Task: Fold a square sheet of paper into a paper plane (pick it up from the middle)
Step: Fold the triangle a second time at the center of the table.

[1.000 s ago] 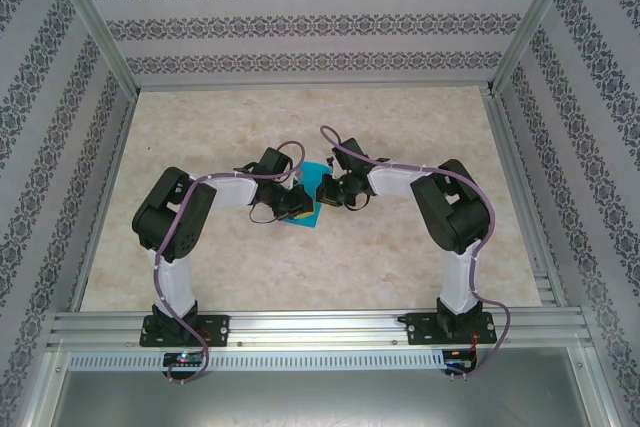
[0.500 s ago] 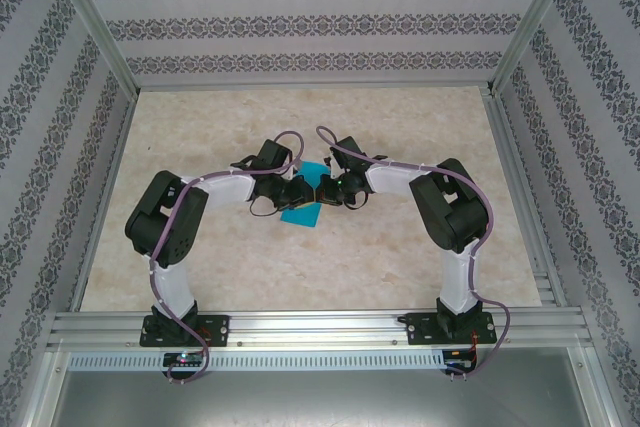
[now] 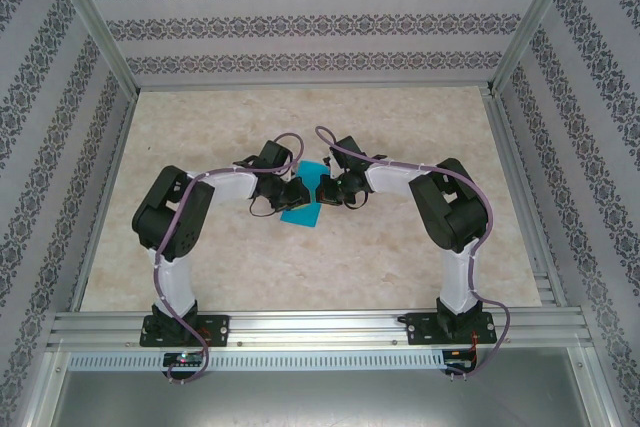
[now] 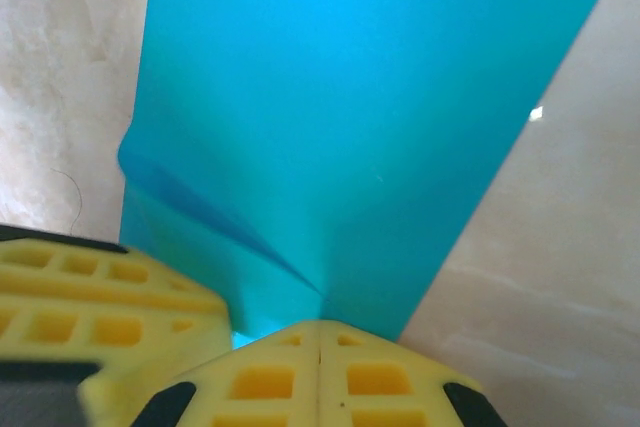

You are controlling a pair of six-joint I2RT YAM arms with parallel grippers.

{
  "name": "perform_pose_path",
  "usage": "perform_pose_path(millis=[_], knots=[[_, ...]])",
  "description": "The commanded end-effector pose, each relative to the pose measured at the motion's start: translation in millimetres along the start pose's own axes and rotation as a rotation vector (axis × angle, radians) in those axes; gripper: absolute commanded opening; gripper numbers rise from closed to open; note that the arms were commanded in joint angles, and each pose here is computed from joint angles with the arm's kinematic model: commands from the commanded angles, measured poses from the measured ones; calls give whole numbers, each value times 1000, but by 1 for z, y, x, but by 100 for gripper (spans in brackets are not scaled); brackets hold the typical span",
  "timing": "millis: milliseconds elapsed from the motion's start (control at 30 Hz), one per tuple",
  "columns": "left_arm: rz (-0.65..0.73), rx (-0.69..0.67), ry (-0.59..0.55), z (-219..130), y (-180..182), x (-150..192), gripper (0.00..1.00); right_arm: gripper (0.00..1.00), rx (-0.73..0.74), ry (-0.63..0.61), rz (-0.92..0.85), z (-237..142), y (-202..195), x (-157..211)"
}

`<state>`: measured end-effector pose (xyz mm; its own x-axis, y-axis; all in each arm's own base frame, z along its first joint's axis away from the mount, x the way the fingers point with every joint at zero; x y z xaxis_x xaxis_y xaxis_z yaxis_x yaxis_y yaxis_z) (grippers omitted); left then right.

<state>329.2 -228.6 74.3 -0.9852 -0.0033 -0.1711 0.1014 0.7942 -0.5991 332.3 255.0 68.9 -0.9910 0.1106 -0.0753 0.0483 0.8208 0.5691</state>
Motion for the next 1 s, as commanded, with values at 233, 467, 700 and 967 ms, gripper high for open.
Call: perform_pose_path(millis=[233,467,700,967], knots=[[35,-67,11,-7,5,-4,17,6,267,115,37,24,-59,27],[121,-65,-58,-23,-11,-21,19,5,291,128,28,24,-65,29],[78,-143,-2,-4,11,-20,17,6,320,146,34,25,-73,32],[45,-155,7,-5,30,-18,17,5,361,164,22,24,-82,35]])
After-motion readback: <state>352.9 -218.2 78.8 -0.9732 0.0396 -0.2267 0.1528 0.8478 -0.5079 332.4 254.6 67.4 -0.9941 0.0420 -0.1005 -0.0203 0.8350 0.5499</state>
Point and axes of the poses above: each hand's point on the last joint's axis, 136 mm out from that joint toward the fingers, its own z axis out along the fingers, its own y axis along the line the jaws close on, x = y × z, the point moved 7 cm from there along -z, back along the fingers, and after that the axes turned 11 degrees about z, right-handed, at the moved point
